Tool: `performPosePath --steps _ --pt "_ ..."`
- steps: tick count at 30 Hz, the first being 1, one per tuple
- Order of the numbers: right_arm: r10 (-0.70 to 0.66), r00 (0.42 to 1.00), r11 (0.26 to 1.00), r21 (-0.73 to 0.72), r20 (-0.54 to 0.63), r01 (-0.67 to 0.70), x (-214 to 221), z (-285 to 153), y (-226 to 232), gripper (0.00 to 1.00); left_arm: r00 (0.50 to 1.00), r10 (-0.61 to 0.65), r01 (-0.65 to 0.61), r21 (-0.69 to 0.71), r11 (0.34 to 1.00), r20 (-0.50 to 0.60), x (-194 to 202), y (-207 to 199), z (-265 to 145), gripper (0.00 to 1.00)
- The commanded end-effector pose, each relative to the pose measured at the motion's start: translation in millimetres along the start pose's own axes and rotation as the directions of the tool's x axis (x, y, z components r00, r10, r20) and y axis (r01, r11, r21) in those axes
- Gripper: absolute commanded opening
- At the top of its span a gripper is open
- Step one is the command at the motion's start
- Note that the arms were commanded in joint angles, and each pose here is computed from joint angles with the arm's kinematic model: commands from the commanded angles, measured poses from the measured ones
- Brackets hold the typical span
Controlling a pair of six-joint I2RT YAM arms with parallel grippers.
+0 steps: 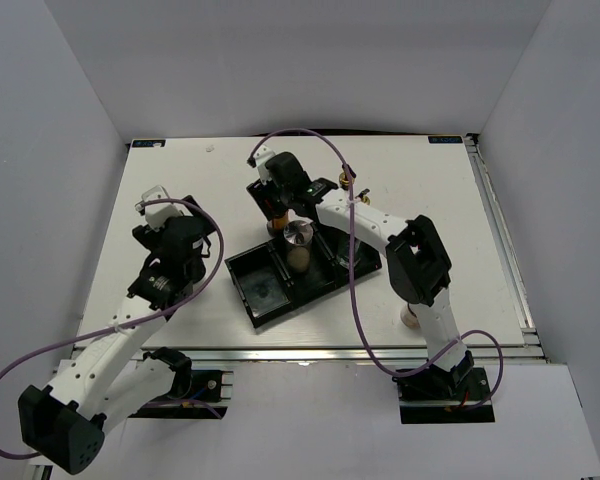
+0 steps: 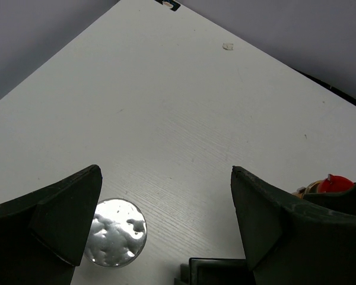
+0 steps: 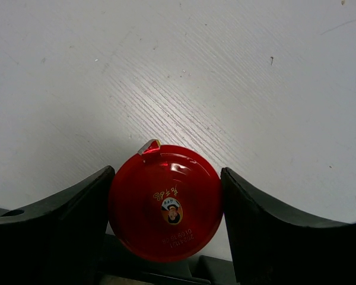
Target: Organize the condiment bottles
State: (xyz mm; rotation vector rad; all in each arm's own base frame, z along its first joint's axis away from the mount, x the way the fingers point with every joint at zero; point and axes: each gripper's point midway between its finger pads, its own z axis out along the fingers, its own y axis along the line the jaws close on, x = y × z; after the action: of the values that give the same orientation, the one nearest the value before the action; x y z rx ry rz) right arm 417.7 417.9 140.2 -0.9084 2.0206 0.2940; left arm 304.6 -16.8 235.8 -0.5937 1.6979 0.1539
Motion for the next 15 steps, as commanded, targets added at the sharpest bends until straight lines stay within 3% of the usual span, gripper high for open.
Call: performPosePath --steps 1,2,9,15 --pt "-0.001 0.994 0.999 -0.043 0.105 0.006 -45.0 -20.5 1.9 0.04 0.997 -0.066 0.065 0.024 0.998 0.047 -25.7 -1.9 -7.6 0.98" --pt "-0.015 0.992 0.999 -0.044 0.124 0.021 -53.8 -26.6 0.0 0.0 0.997 -0.066 0.065 0.026 0.998 0.044 -24.8 -1.7 -7.9 0.98" --pt "-0.108 0.944 0.987 -0.081 0.312 0.14 -129.5 -84.6 0.7 0.0 0.996 -0.08 0.079 0.038 0.996 0.03 -22.4 -4.0 -8.8 0.98" --pt "-0.108 0.921 0.964 -0.188 0.374 0.189 -143.3 -131.5 28.8 0.0 0.994 -0.099 0.098 0.04 0.994 0.036 -29.4 -1.8 -13.1 0.98"
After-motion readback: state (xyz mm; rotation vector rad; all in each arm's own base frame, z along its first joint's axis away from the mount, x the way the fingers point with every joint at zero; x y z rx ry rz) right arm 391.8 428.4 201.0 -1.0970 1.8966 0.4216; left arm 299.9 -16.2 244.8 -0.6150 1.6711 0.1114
